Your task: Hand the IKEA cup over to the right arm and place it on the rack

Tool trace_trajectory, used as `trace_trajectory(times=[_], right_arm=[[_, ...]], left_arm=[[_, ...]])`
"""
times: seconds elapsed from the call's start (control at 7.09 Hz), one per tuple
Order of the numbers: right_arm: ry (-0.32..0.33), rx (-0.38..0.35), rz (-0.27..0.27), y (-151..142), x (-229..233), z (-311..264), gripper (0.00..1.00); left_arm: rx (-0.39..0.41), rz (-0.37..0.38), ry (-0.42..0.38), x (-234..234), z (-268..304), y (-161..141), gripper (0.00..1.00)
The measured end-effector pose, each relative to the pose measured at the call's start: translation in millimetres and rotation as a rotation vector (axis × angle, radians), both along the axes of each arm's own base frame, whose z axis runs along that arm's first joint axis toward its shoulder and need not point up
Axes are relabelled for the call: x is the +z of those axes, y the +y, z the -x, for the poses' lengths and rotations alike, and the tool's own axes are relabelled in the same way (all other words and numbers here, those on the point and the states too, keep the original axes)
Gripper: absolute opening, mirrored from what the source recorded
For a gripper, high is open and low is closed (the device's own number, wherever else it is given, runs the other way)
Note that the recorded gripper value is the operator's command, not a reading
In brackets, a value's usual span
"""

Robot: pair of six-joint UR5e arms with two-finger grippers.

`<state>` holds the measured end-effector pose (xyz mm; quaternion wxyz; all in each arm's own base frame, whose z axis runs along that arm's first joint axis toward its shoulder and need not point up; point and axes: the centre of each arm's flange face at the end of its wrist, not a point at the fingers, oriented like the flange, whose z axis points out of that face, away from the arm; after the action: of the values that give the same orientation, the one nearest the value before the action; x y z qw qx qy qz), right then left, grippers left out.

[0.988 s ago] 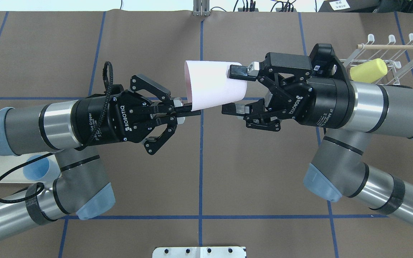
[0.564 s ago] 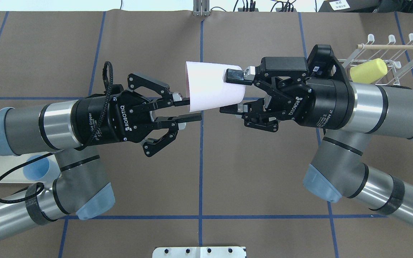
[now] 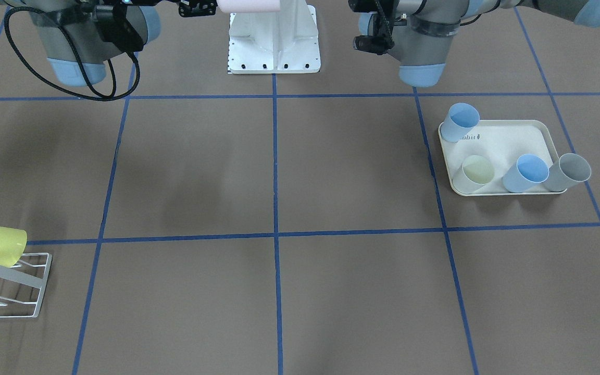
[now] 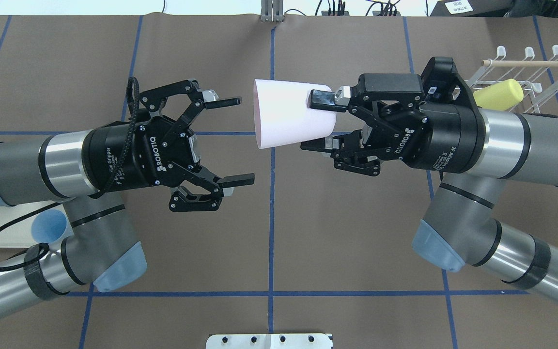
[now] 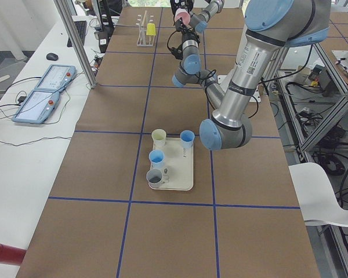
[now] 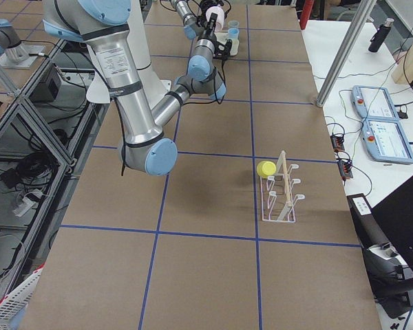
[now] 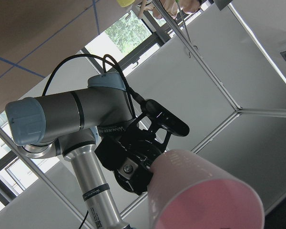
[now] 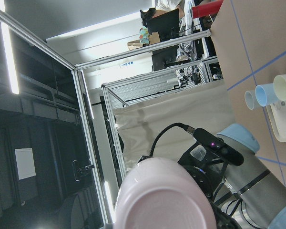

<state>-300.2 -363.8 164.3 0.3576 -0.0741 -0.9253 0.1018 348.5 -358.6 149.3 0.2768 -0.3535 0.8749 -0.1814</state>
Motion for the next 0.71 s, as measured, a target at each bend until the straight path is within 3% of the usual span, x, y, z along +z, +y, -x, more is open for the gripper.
trace_trajectory(times=[0.14, 0.28, 0.56, 0.71], right_arm=[[0.056, 0.049, -0.011, -11, 11, -9, 0.00], [0.168, 0.122, -0.045, -22, 38, -20, 0.00], [0.463, 0.240, -0.121, -53, 94, -56, 0.00], [0.607, 0.271, -0.132, -76, 112, -89, 0.00]], left_arm=[[-0.053, -0.017, -0.043, 11, 10, -12, 0.99], [-0.121, -0.063, -0.127, 26, 23, -25, 0.99], [-0.253, -0.189, -0.357, 53, 52, -59, 1.00], [-0.313, -0.229, -0.467, 67, 64, -76, 1.00]])
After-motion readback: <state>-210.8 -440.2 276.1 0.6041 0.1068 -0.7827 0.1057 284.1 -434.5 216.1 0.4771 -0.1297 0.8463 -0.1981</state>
